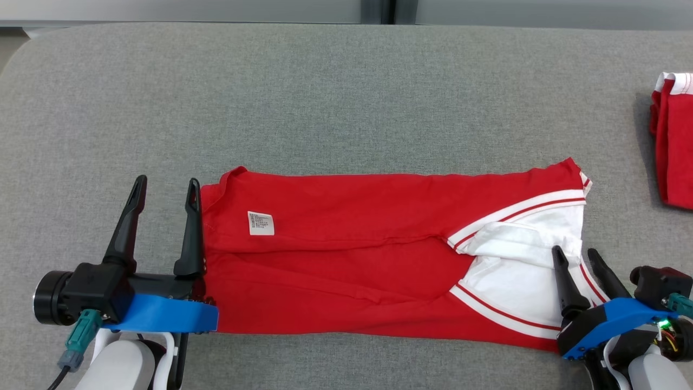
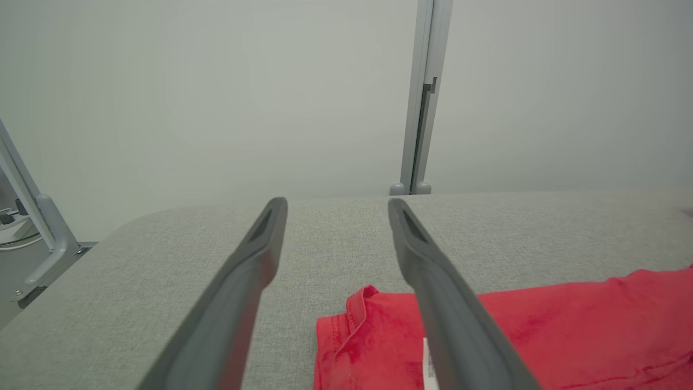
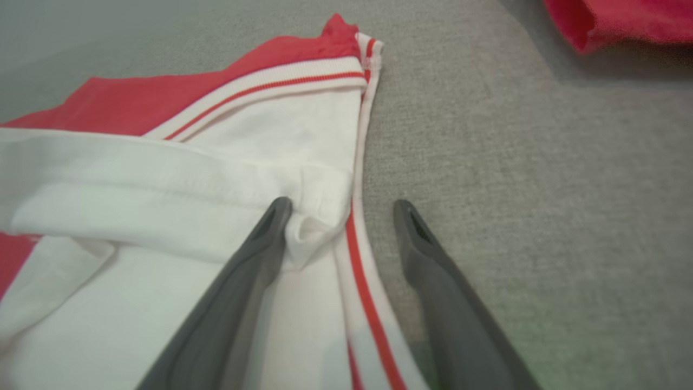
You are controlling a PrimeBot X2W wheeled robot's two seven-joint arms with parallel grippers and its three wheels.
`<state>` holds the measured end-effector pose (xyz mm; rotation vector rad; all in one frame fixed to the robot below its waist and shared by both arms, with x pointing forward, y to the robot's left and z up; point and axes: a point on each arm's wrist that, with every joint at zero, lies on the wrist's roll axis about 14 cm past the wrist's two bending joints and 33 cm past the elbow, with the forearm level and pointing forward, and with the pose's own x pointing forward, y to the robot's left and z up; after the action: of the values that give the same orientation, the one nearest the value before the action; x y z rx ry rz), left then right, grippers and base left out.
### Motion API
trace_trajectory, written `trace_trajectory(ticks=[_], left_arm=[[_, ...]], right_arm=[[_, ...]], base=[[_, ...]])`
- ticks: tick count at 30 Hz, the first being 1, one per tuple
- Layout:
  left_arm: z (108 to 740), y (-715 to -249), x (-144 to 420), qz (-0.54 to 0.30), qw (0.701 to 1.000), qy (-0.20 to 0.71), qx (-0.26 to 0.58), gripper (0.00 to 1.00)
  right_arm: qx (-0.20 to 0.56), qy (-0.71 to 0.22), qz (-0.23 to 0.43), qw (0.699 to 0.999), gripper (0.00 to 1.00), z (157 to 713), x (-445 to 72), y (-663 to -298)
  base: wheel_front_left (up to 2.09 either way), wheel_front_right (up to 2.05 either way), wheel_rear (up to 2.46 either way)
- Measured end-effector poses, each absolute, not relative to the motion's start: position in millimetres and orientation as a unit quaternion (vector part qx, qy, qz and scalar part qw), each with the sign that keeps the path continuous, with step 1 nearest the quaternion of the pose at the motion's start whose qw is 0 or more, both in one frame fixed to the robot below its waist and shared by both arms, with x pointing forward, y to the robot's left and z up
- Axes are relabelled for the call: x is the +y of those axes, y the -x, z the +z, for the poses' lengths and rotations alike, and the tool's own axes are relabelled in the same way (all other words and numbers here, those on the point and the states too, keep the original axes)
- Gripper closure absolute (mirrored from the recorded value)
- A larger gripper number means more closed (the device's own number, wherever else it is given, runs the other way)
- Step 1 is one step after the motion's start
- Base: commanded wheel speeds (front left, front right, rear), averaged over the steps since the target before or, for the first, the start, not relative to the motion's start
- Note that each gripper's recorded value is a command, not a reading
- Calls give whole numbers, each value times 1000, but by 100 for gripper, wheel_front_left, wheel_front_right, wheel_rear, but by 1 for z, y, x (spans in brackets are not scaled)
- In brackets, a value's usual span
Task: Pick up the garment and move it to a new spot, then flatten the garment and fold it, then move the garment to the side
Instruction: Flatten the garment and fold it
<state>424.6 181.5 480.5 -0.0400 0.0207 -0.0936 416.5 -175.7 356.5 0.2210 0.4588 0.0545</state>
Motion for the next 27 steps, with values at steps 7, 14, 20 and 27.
trace_trajectory(ticks=[7, 14, 20, 27], left_arm=[[486, -424, 187, -37, 999, 14, -1, 0], [505, -419, 189, -33, 999, 6, -31, 0], [522, -410, 185, -36, 998, 6, -56, 0], [531, -399, 189, -33, 997, 2, -68, 0]], right_arm=[[236, -120, 60, 962, 100, 355, -160, -424], [204, -106, 49, 972, 100, 375, -180, -419], [183, -70, -5, 981, 100, 396, -238, -413], [139, -47, 33, 989, 100, 436, -221, -431]], base=[[0, 0, 0], [0, 0, 0], [0, 0, 0], [0, 0, 0]])
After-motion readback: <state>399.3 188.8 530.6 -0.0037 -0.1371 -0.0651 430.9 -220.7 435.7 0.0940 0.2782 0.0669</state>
